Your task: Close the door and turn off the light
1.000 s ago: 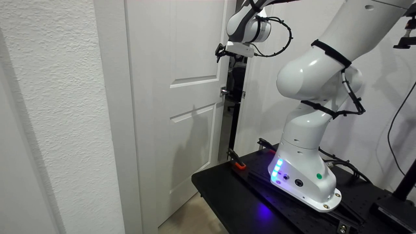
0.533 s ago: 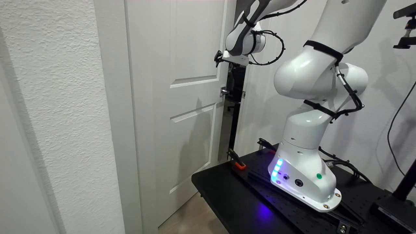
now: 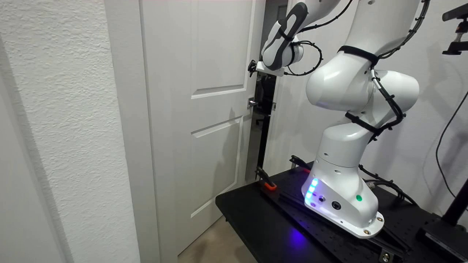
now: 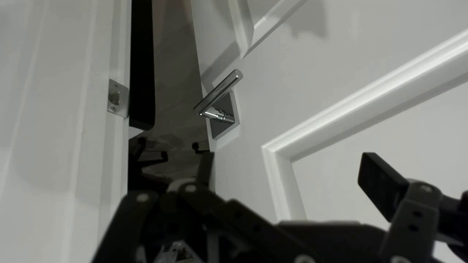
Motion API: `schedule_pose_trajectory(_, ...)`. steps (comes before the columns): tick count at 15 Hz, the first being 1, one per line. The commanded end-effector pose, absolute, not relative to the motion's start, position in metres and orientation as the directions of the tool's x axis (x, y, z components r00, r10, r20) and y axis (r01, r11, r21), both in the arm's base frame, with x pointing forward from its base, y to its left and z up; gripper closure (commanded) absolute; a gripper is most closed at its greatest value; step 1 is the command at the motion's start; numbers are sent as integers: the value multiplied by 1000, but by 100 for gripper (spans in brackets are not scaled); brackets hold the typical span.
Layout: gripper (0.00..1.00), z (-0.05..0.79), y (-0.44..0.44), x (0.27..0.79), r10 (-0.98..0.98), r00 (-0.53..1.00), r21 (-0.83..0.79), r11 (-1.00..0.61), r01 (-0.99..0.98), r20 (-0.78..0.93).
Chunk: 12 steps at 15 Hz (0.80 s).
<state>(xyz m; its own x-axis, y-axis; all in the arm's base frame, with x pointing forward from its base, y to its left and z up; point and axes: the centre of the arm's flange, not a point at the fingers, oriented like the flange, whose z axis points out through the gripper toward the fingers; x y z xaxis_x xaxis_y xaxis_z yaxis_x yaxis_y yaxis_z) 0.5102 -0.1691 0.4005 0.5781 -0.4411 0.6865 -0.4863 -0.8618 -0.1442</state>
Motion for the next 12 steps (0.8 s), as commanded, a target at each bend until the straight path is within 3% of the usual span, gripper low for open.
schedule_pose_trajectory(1,0,376,-170,547,-467,512,-153,-828,-540,720)
schedule_pose_trajectory(12,0,339,-168,611,-548,481,-157,-755,-636,685)
